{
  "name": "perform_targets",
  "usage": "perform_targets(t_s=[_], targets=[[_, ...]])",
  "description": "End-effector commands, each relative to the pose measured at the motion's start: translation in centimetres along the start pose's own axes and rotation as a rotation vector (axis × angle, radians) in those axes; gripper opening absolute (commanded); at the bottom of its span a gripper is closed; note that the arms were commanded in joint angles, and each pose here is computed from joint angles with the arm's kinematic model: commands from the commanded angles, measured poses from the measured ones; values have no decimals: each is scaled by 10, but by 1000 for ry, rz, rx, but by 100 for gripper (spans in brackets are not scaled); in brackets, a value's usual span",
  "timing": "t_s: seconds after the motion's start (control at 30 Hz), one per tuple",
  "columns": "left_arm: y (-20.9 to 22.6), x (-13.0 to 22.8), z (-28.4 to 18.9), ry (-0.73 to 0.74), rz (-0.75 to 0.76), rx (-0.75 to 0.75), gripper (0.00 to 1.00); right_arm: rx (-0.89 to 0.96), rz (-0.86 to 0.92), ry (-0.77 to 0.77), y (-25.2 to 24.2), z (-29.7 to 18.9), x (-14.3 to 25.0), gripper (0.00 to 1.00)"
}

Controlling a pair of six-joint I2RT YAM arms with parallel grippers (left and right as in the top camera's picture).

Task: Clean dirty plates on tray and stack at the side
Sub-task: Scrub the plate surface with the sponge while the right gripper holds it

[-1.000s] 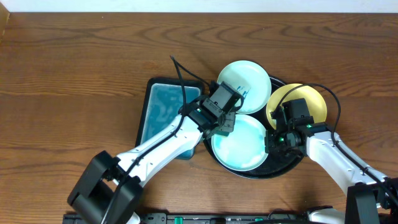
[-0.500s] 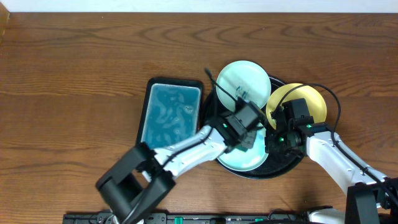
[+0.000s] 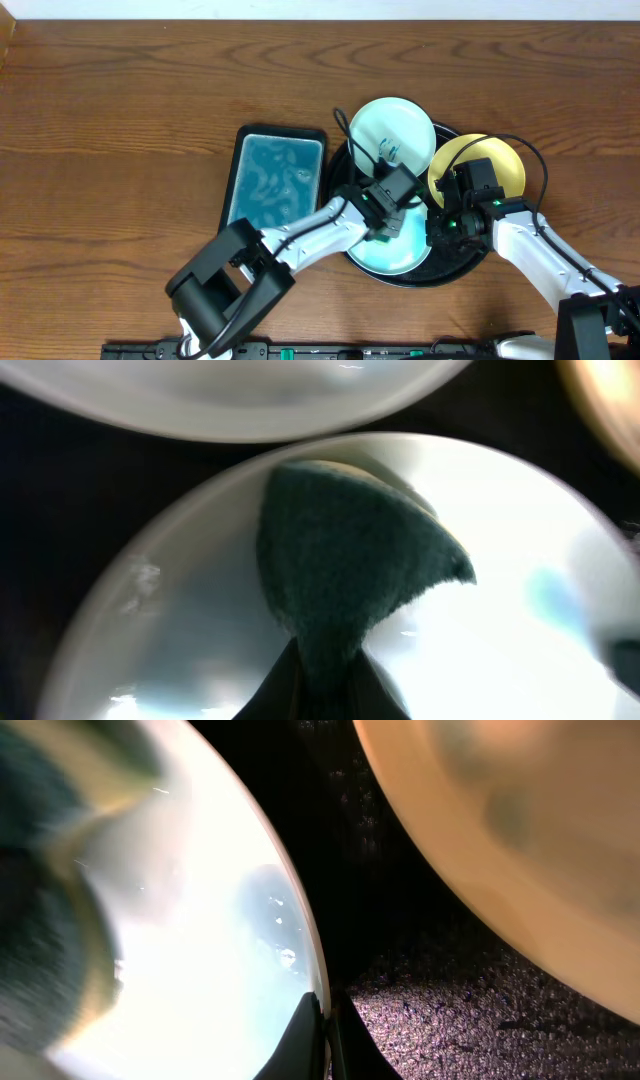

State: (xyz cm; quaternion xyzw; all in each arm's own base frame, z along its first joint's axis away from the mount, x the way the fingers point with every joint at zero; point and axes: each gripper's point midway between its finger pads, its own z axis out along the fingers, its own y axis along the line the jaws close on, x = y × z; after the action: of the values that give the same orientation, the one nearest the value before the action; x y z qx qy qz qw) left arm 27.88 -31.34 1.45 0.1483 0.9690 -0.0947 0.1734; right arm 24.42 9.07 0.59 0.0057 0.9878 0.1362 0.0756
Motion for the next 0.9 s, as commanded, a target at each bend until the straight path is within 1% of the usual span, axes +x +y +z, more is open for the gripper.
perform_targets(t_s=[0.0,0.17,0.3,0.4,0.63,0.87], targets=[[56,-3,3,1,-31,-164,8,27,-5,27,-5,5,10,1],[57,-18,-22,-49,-51,-136,8,27,-5,27,-5,5,10,1],[36,-27,-48,-84,-50,-27,8,27,-5,27,-5,5,10,1],[17,-28,-59,-99,-57,43,8,26,-5,26,-5,5,9,1],[-21,-21,-50,-116,-2,115,8,26,-5,26,-5,5,9,1],[-49,-5,-27,-96,49,139,8,26,-5,26,-5,5,9,1]])
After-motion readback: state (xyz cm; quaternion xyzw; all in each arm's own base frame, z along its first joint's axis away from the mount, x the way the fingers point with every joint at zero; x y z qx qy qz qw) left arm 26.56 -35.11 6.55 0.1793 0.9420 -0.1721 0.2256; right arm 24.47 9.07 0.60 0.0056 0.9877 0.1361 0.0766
